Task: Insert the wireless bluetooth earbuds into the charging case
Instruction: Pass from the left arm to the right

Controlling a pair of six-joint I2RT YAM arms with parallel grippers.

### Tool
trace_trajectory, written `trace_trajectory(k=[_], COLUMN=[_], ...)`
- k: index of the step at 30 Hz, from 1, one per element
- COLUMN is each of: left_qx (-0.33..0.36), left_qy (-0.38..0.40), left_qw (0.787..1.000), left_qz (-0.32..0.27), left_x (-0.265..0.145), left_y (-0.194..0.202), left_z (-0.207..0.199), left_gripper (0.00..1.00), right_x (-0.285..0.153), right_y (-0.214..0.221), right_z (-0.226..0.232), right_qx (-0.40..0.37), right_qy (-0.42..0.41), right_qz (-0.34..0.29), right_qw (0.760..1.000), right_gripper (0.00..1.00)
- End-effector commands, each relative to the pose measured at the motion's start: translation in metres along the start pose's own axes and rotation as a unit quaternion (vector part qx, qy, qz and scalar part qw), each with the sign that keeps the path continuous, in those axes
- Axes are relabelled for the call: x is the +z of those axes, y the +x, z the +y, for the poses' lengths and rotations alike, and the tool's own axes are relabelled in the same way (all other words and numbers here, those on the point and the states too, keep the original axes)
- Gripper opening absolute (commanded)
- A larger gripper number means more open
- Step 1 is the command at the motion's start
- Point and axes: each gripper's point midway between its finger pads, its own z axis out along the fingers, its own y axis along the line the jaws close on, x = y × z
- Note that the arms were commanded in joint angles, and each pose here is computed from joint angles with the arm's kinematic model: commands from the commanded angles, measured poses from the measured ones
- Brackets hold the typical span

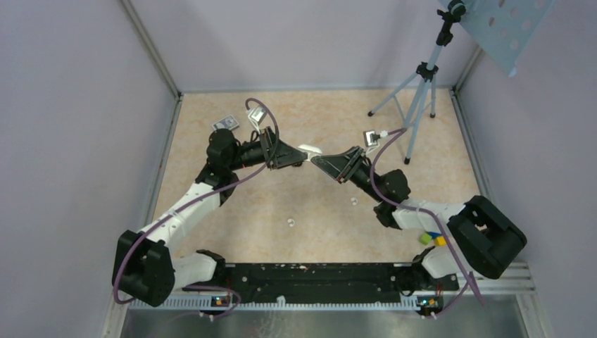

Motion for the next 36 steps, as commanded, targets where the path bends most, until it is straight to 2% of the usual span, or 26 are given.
trace_trajectory(k=[1,9,12,16,19,26,30,36], left_qx=[0.048,0.049,0.047,0.051,0.055,0.069,0.079,0.104], left_qy=[0.023,0.024,0.023,0.015,-0.006,-0.042,-0.055,-0.087], left_qw=[0.999,0.998,0.999,0.999,0.998,0.997,0.995,0.990], left_qz=[-0.010,-0.007,-0.006,-0.004,0.002,0.018,0.024,0.039], left_x=[-0.005,-0.005,-0.005,-0.005,-0.005,-0.010,-0.017,-0.030], left_y=[-0.002,-0.002,-0.001,-0.001,-0.001,0.000,0.001,0.004], left_z=[-0.017,-0.017,-0.016,-0.014,-0.010,-0.003,0.001,0.010], left_gripper=[0.00,0.00,0.00,0.00,0.14,0.55,0.61,0.88], right_x=[0.009,0.009,0.008,0.008,0.008,0.006,0.001,-0.005], right_y=[-0.015,-0.016,-0.016,-0.014,-0.014,-0.015,-0.015,-0.013], right_z=[0.031,0.032,0.033,0.029,0.026,0.016,0.010,0.003], right_qx=[-0.013,-0.012,-0.012,-0.006,-0.007,-0.014,-0.016,-0.017], right_qy=[-0.059,-0.064,-0.065,-0.057,-0.051,-0.022,-0.006,0.013], right_qz=[-0.020,-0.023,-0.023,-0.020,-0.019,-0.015,-0.011,0.010], right_qw=[0.998,0.998,0.998,0.998,0.999,1.000,1.000,1.000], right_gripper=[0.44,0.33,0.25,0.10,0.00,0.00,0.00,0.00])
